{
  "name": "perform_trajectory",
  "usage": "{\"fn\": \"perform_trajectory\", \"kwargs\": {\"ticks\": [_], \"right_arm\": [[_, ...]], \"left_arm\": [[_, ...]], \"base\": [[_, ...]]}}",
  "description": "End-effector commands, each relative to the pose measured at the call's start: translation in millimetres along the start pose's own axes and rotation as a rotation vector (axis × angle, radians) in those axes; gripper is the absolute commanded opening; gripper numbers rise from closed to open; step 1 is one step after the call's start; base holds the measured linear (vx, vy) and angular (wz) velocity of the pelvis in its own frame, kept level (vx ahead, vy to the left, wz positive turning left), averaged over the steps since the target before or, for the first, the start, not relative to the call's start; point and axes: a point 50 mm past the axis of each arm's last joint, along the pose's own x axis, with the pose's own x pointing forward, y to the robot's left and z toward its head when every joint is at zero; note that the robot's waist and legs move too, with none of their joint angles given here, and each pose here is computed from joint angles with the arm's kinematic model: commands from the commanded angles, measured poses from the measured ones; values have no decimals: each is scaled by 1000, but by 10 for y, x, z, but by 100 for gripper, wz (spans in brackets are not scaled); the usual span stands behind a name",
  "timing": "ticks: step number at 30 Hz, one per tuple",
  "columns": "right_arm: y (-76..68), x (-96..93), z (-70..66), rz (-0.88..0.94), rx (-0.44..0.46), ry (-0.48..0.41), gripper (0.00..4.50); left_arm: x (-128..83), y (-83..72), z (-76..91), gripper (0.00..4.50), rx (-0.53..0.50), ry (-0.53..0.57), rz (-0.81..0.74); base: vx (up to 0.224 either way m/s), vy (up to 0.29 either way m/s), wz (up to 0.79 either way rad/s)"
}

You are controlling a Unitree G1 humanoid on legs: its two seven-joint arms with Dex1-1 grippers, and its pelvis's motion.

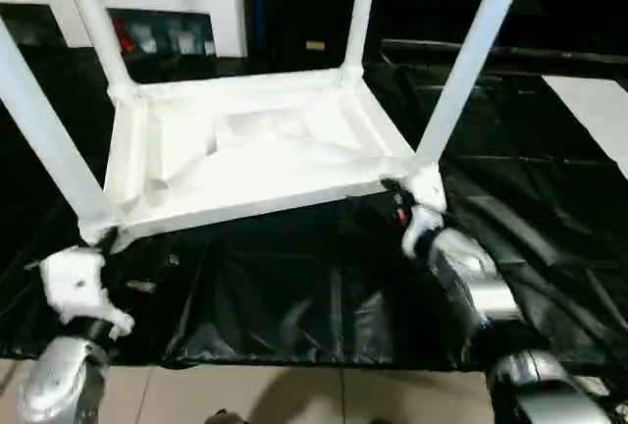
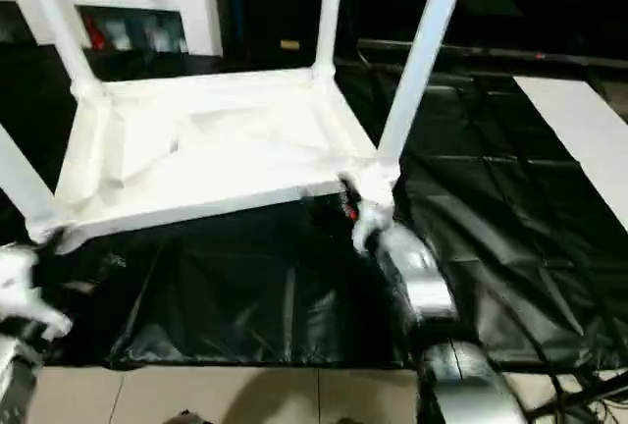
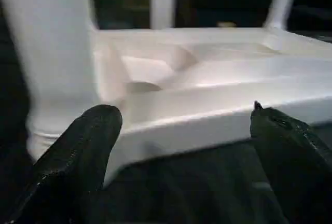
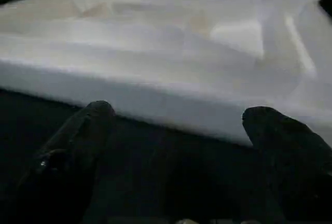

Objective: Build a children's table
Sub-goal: Rotate table base

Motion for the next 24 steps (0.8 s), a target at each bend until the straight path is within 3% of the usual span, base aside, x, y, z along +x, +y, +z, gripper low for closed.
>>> {"fn": "perform_trajectory", "kwargs": {"ticks": [1,6,11,16,20,24], "right_arm": [[13,7,108,20,-16,-26,449],[39,-46,76,7,-27,-2,449],[57,-59,94,25,-16,-3,449],[94,-41,79,77,-21,55,449],[80,-18,38,57,-27,110,449],[76,-2,0,37,-35,148,449]], "left_arm": [[-5,62,-1,450,21,-20,84],[8,133,-26,450,-6,-57,263],[29,179,-11,450,-16,-76,296],[174,409,102,450,9,-109,368],[349,513,180,450,-5,-114,325],[495,470,194,450,-69,-107,178]], "base": [[0,0,0],[0,0,0],[0,0,0],[0,0,0],[0,0,0],[0,0,0]]}}
